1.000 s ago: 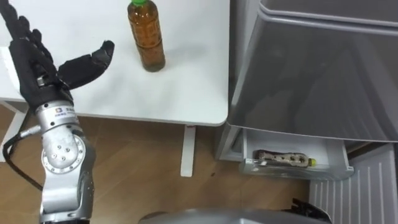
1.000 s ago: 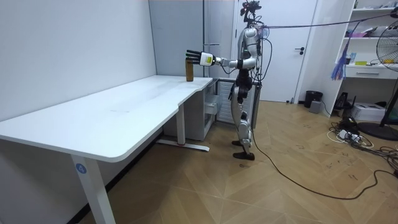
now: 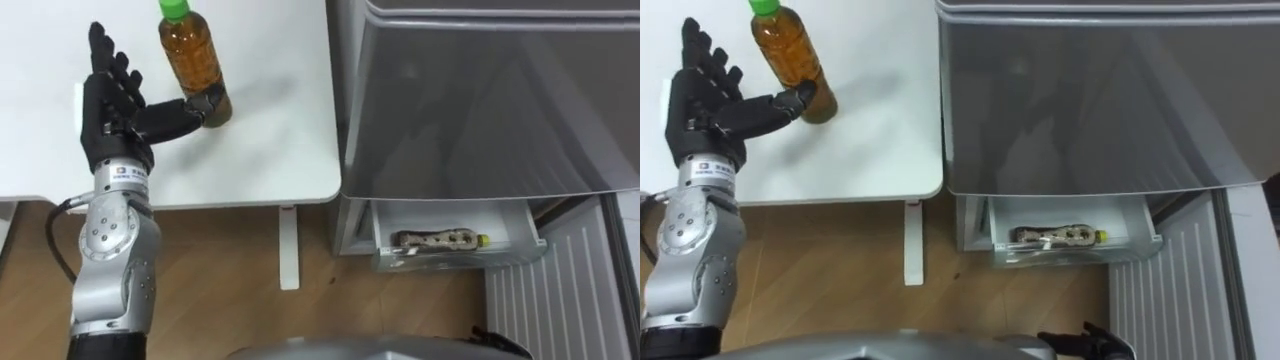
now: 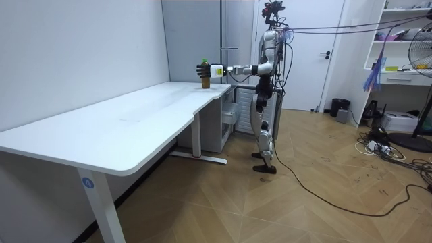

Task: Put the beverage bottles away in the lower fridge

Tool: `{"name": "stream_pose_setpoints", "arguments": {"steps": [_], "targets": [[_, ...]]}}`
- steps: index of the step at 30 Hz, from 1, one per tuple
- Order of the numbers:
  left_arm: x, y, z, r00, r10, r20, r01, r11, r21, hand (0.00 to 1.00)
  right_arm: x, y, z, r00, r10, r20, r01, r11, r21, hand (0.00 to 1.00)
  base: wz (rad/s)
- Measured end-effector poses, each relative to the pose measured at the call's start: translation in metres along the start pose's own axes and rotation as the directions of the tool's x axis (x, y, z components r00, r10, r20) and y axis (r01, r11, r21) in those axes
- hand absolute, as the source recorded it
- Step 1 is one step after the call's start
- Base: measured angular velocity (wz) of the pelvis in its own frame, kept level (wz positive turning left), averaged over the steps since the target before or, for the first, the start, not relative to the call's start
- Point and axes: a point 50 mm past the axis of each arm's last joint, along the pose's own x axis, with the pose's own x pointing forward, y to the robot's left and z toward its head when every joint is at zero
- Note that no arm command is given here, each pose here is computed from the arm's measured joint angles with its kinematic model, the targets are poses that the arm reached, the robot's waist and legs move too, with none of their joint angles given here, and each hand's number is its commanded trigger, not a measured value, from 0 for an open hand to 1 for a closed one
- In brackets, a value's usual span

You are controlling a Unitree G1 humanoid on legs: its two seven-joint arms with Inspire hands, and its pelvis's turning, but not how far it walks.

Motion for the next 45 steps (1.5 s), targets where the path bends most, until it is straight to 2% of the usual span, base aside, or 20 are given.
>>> {"name": "stream_pose_setpoints", "arguments": {"steps": [6,14,19,24,29,35,45], "targets": [[0.011,0.007,0.005,1.000,0.025,0.015,-0.025,1.000,0.011,0.00,-0.001,-0.003,-0.004,1.000,-0.010,-0.018,0.009,1.000,-0.020,0.00,-0.05],[0.013,0.008,-0.001,1.000,0.019,-0.023,-0.018,1.000,0.024,0.00,-0.001,-0.006,-0.005,0.999,-0.021,-0.047,0.017,0.996,-0.084,0.00,-0.08],[0.025,0.009,-0.004,0.998,0.039,-0.057,-0.038,0.999,0.019,0.00,-0.002,-0.007,-0.006,0.997,-0.027,-0.070,0.016,0.987,-0.162,0.00,0.00],[0.037,0.008,0.008,0.999,0.039,-0.026,-0.039,0.999,0.005,0.00,-0.003,-0.009,-0.011,0.992,-0.039,-0.118,0.011,0.973,-0.230,0.00,-0.06],[0.045,0.014,0.005,0.996,0.073,-0.048,-0.073,0.997,0.002,0.00,-0.005,-0.012,-0.023,0.983,-0.042,-0.177,-0.003,0.970,-0.243,0.00,-0.05],[0.044,0.018,-0.009,0.988,0.091,-0.128,-0.093,0.996,-0.006,0.00,-0.007,-0.014,-0.032,0.971,-0.048,-0.233,-0.015,0.964,-0.264,0.00,-0.07],[0.044,0.020,-0.010,0.986,0.093,-0.140,-0.095,0.995,-0.013,0.00,-0.007,-0.014,-0.032,0.970,-0.042,-0.238,-0.023,0.965,-0.262,0.00,-0.05]]}}
